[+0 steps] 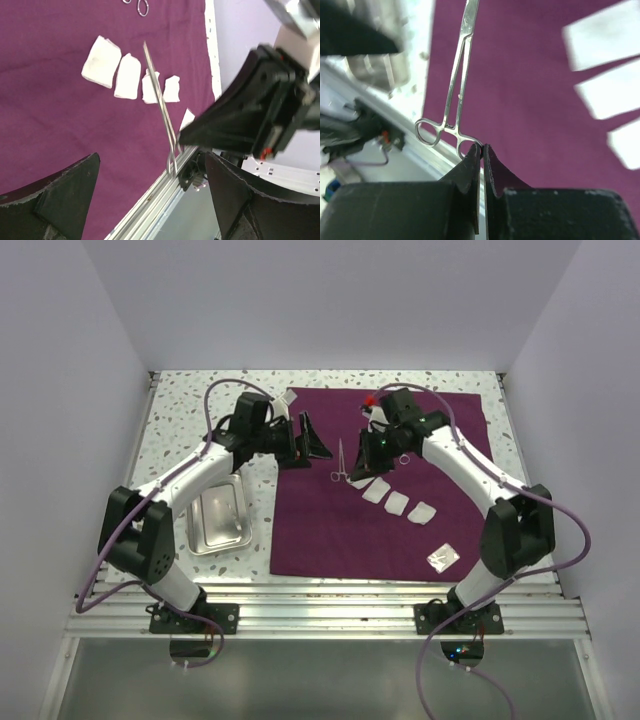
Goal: Prepare the surgical pack
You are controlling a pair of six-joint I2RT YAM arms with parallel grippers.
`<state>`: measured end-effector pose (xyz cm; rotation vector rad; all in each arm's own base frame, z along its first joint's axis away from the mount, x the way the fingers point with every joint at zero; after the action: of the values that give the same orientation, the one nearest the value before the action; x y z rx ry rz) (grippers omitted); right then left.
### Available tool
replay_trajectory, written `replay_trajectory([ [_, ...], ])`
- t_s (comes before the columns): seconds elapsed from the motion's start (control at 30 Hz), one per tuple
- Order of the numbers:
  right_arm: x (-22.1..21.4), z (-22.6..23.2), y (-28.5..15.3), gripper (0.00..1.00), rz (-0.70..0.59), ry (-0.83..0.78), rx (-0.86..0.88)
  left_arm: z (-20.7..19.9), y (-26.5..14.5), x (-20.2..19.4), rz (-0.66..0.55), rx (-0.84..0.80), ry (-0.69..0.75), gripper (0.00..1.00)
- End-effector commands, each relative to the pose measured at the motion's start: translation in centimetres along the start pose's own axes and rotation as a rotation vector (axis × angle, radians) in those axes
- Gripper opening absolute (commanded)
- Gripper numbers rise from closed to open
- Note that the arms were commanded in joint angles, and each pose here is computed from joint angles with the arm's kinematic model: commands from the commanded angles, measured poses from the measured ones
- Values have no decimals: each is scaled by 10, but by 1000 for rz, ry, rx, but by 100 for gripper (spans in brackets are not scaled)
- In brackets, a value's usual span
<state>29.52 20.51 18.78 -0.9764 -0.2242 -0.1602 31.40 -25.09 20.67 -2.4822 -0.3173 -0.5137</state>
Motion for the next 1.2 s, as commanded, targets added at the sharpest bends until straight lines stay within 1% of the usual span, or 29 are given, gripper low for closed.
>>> replay_trajectory([
  [0.0, -6, 31, -16, 0, -30, -65, 129, -15, -4, 11, -36, -70, 19, 90],
  [0.1, -13, 47, -16, 0, -32, -98, 159, -11, -4, 8, -35, -61, 1, 89],
  [0.17, -19, 56, -13, 0, -5, -115, 175, -9, -3, 3, -21, -74, -15, 89],
  [0.27, -25, 66, -7, 0, 9, -133, 190, -11, -1, 0, -26, -110, -52, 86],
  [0.37, -27, 76, -4, 0, 7, -142, 213, -10, -1, -2, -23, -115, -55, 83],
  [0.47, -27, 80, -1, 0, 15, -146, 217, -12, -1, -2, -26, -120, -58, 73],
  [0.5, -27, 81, 0, 0, 15, -144, 220, -13, -1, -1, -26, -124, -59, 62],
  [0.57, -26, 84, 2, 0, 16, -150, 222, -11, 0, -3, -14, -122, -61, 48],
  [0.6, -25, 83, 3, 0, 19, -143, 211, -10, -2, -4, -6, -110, -67, 25],
  [0.67, -24, 79, 6, 2, 44, -123, 173, -2, -2, -6, -5, -60, -52, 2],
  [0.73, -25, 73, 8, 22, 67, -121, 124, 11, -7, -10, 10, 42, -67, 0],
  [0.77, -18, 71, 9, 32, 52, -126, 87, 24, -13, -19, 46, 112, -73, 0],
  [0.8, -15, 68, 9, 39, 48, -126, 66, 30, -18, -19, 47, 160, -71, 0],
  [0.83, -11, 65, 5, 49, 39, -118, 38, 46, -26, -16, 24, 256, -80, 0],
  [0.87, -7, 60, 5, 53, 30, -111, 5, 57, -34, -18, 31, 331, -58, 0],
  [0.9, 2, 46, 7, 60, 5, -86, -66, 65, -48, -26, 68, 429, -81, 0],
  [0.93, 6, 38, 5, 62, 13, -69, -101, 83, -62, -22, 37, 587, -67, 0],
  [1.0, 14, 19, 11, 63, 36, -21, -155, 96, -92, -31, 64, 777, -61, 0],
  [1.03, 24, 6, 6, 63, 29, 22, -175, 107, -108, -28, 33, 904, -44, 0],
  [1.07, 29, 0, 6, 63, 24, 41, -184, 111, -121, -34, 45, 975, -51, 0],
  [1.13, 43, -15, 10, 63, 14, 71, -225, 113, -140, -32, 2, 1075, -31, 0],
  [1.17, 48, -21, 12, 64, 15, 71, -262, 115, -146, -35, 3, 1108, -40, 0],
])
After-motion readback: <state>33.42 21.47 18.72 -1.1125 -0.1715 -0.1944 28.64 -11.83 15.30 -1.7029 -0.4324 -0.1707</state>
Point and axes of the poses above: each gripper's point midway between its finger pads, its own y axis out along the fingers, its own z axis along the line the jaws close on, x = y × z, the point moved 4 cm from there along -y, back along the fingers, and after that the axes turned 5 degrees about y, right-handed, at the moved point
